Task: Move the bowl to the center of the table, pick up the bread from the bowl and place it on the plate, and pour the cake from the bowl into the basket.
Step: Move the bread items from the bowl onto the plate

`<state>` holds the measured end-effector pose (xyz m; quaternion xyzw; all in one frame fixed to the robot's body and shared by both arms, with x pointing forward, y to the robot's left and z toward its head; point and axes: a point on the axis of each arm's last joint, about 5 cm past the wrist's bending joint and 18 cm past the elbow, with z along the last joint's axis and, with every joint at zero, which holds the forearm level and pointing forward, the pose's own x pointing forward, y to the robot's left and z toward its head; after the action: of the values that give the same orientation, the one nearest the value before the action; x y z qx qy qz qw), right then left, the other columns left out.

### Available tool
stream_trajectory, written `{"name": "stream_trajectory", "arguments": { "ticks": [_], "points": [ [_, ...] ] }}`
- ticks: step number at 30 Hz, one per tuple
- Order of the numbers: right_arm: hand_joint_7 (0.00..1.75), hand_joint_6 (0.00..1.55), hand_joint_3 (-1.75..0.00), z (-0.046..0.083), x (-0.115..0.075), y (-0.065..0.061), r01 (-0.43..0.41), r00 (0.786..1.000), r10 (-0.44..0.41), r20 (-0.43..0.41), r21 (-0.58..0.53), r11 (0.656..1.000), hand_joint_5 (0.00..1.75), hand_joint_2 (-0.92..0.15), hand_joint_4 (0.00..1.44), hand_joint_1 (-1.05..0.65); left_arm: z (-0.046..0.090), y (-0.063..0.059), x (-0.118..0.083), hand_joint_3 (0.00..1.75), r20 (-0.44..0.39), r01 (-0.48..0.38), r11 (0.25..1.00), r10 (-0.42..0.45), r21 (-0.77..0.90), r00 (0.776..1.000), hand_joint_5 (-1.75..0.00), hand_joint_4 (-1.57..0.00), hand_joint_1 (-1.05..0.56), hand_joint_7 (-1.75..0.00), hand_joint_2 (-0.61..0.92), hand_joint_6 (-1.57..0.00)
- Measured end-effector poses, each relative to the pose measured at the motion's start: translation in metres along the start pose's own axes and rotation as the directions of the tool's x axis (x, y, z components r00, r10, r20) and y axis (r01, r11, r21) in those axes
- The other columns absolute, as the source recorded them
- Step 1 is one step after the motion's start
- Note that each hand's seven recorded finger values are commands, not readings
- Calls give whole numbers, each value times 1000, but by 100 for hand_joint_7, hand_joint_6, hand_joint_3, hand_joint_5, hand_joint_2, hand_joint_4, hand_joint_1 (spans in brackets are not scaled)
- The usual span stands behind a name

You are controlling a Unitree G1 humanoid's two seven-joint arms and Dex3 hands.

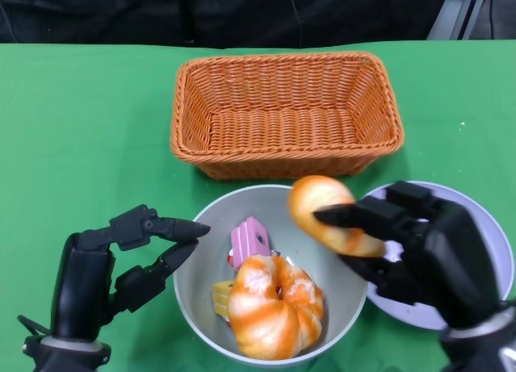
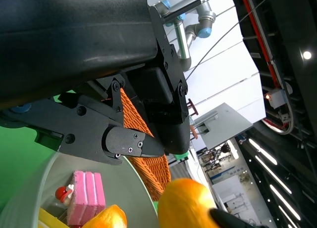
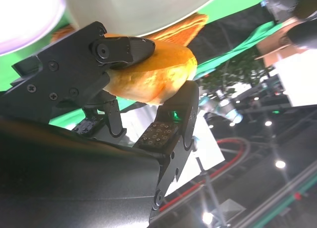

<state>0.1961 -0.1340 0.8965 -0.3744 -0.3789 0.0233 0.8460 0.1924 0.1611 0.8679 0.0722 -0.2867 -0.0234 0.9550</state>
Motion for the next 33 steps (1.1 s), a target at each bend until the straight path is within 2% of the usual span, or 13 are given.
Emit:
{"name": "stream_trajectory", "arguments": {
  "ticks": [4, 9, 13, 20, 27, 33],
  "points": [
    [79, 95, -77, -7, -8, -12, 12, 999, -13, -38, -33, 999, 145, -58, 82, -10, 0, 0, 1, 21, 2, -6, 1000, 6, 2, 1000, -107, -78, -22, -50, 92, -102],
    [82, 95, -77, -18, -20, -25, 31, 995, -40, -93, -96, 995, 154, -54, 81, -8, 0, -1, 1, 21, -1, -19, 1000, 19, 3, 1000, -106, -78, -22, -50, 92, -102],
    [85, 94, -90, -25, -26, -29, 62, 990, -80, -115, -149, 987, 156, -47, 81, -5, 0, -2, 2, 22, -1, -16, 1000, 16, 15, 1000, -107, -79, -23, -51, 92, -101],
    [88, 94, -94, -46, -48, -30, 16, 973, -71, -218, -242, 970, 151, -44, 84, -5, 1, -2, 5, 23, 3, -30, 999, 30, 22, 1000, -109, -79, -19, -52, 92, -101],
    [82, 97, -83, -61, -64, -22, -24, 955, -61, -291, -281, 960, 145, -53, 85, -7, 1, -3, 8, 22, 15, -37, 999, 36, 13, 999, -108, -79, -21, -52, 92, -100],
    [78, 100, -78, -72, -67, -18, -61, 952, -42, -303, -321, 945, 158, -53, 82, -7, 2, -4, 9, 21, 19, -40, 999, 40, 8, 999, -107, -79, -21, -52, 92, -101]
  ]
}}
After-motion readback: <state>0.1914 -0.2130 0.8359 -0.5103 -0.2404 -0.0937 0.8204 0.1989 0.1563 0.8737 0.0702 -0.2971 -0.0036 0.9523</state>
